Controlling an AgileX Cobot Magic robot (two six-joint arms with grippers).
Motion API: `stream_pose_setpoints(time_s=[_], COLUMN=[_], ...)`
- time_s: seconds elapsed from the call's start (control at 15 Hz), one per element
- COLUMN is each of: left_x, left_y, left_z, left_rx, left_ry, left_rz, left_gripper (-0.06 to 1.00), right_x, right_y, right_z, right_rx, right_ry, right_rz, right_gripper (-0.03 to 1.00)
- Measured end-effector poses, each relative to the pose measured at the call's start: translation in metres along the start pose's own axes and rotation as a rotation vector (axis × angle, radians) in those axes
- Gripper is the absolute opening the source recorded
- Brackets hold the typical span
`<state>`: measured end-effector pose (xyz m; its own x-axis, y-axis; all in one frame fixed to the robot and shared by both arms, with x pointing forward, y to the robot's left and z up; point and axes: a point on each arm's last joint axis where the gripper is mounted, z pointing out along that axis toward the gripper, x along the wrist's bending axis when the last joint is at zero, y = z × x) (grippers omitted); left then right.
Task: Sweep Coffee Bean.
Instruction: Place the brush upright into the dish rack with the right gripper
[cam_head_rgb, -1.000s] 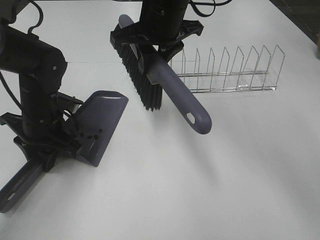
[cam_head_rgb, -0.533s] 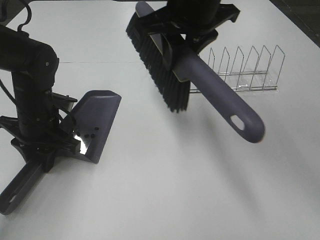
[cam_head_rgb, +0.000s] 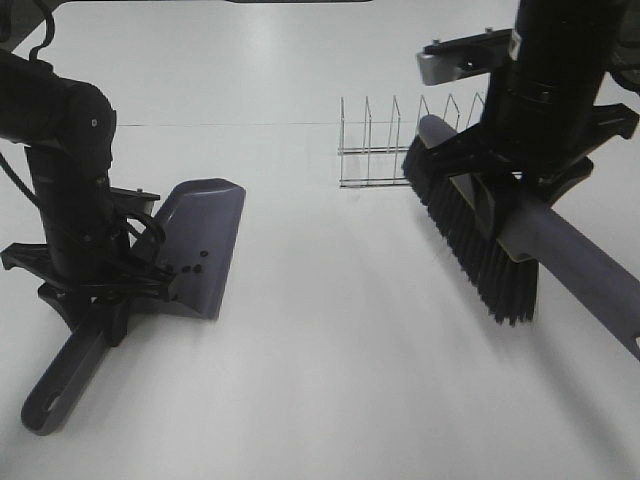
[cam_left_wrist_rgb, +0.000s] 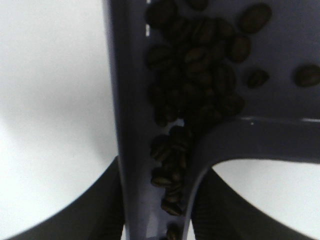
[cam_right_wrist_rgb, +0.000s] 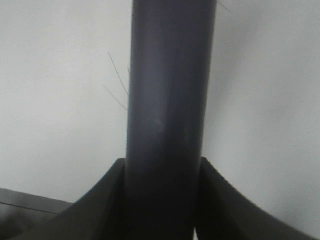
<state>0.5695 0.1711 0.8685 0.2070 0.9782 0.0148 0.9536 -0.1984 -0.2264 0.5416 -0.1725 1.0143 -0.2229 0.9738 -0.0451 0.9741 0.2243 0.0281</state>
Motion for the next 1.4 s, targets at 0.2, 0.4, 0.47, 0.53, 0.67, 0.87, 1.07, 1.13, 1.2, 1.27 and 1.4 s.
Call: stream_pose_setpoints(time_s=[0.2, 0.4, 0.47, 0.53, 0.67, 0.87, 1.07, 1.13, 1.2, 1.27, 1.4], left_x=[0.000, -0.001, -0.001, -0.001, -0.001, -0.001, -0.001, -0.002, -0.002, -0.002, -0.002], left_y=[0.001, 0.001, 0.001, 0.001, 0.001, 0.001, 0.001, 0.001, 0.001, 0.001, 0.001], left_z=[0.000, 0.000, 0.000, 0.000, 0.000, 0.000, 0.000, 0.000, 0.000, 0.000, 0.000], left_rx=[-0.006, -0.009, -0.009, -0.009, -0.010, -0.010, -0.009, -0.011, -0.011, -0.011, -0.011], left_ry=[-0.003, -0.008, -0.008, -0.008, -0.009, -0.010, -0.012, -0.017, -0.021, -0.021, -0.021], left_rz=[-0.002, -0.003, -0.003, -0.003, -0.004, -0.004, -0.005, -0.009, -0.011, -0.011, -0.011], left_gripper=[0.34, 0.34, 0.34, 0.34, 0.34, 0.34, 0.34, 0.34, 0.34, 0.34, 0.34], right_x=[-0.046, -0.097, -0.101, -0.108, -0.111, -0.116, -0.120, -0.120, -0.121, -0.121, -0.122], right_y=[0.009, 0.014, 0.015, 0.017, 0.026, 0.052, 0.078, 0.083, 0.087, 0.091, 0.098], right_z=[0.006, 0.030, 0.037, 0.049, 0.063, 0.065, 0.066, 0.067, 0.069, 0.071, 0.076], right_rx=[-0.051, -0.005, 0.014, 0.048, 0.080, 0.047, 0.061, 0.068, 0.072, 0.067, 0.072], right_ry=[0.028, 0.021, 0.021, 0.020, 0.009, -0.003, 0.001, 0.002, 0.002, 0.002, 0.006], right_rz=[0.135, 0.228, 0.236, 0.243, 0.224, 0.219, 0.206, 0.203, 0.198, 0.193, 0.183], right_gripper=[0.31, 0.31, 0.31, 0.31, 0.31, 0.31, 0.31, 0.31, 0.31, 0.31, 0.31])
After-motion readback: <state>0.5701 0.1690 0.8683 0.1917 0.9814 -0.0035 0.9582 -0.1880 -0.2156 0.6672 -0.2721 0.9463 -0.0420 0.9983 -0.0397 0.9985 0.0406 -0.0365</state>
